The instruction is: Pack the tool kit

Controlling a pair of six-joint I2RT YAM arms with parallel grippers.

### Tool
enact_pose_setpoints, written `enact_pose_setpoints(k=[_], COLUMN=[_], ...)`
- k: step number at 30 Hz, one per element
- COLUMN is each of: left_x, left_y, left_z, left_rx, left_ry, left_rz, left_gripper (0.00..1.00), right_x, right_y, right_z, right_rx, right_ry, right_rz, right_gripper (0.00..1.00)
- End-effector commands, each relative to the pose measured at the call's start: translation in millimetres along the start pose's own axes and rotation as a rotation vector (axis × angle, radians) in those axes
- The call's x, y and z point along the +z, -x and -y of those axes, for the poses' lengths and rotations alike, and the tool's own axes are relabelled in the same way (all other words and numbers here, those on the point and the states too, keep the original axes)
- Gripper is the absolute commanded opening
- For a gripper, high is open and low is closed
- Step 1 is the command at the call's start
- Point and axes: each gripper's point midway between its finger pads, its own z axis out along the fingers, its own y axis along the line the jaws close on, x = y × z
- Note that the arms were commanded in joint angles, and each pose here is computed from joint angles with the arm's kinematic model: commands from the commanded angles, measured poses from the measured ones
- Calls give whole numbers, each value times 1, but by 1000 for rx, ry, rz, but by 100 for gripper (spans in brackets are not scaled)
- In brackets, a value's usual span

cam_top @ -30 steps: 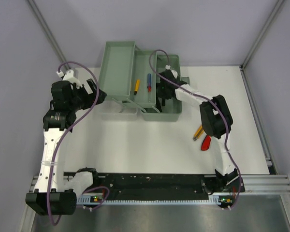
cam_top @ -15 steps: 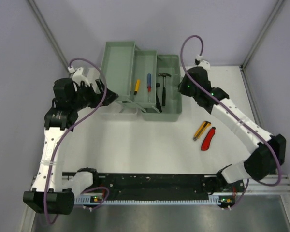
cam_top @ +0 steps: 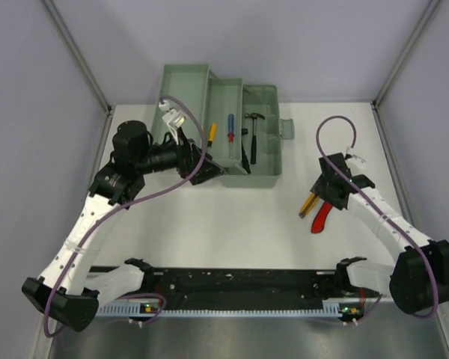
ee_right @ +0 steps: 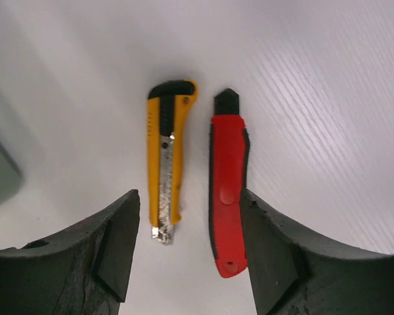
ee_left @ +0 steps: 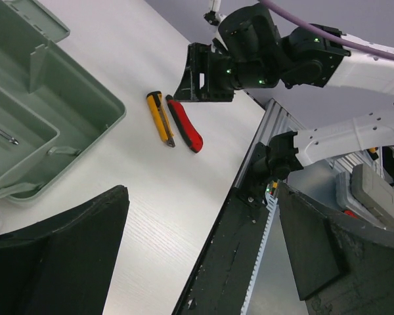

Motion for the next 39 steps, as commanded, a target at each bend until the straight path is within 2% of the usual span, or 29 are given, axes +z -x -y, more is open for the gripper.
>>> enact_pose_setpoints(k=[1,6,18,20,21,22,24,27,32,39], left_x=[8,11,15,16,16,16,15,16,19,25], left_y=[2,-1,0,-1,-1,-1,-1,1,7,21], left_z=[8,9,-7,-8,-8,-9,-10,-10,-2,19], left_rx=[85,115,106,101,98,98,94,84,58,12], left_ry=[-68,-81,-14,-7,-5,-2,6,8,-35,-140], left_rz=[3,-7,-8,-9,-9,-10,-9,-4,11,42], left_gripper=[98,98,98,98,98,98,98,98,98,98], right_x=[13,35,64,65,63,59,48,26,-25,-119], right_y=[-12,-31,-54,-55,-53,-49,-34,0,58,115], right_z=[26,46,48,49,49,49,50,42,7,-74], right_rx=[96,86,88,91,100,112,143,164,166,196], right_ry=[-98,-209,-251,-254,-253,-249,-232,-162,32,509], right_rz=[-41,-98,-176,-183,-172,-151,-87,29,154,215], right_gripper=[61,61,51,40,23,12,5,0,0,0])
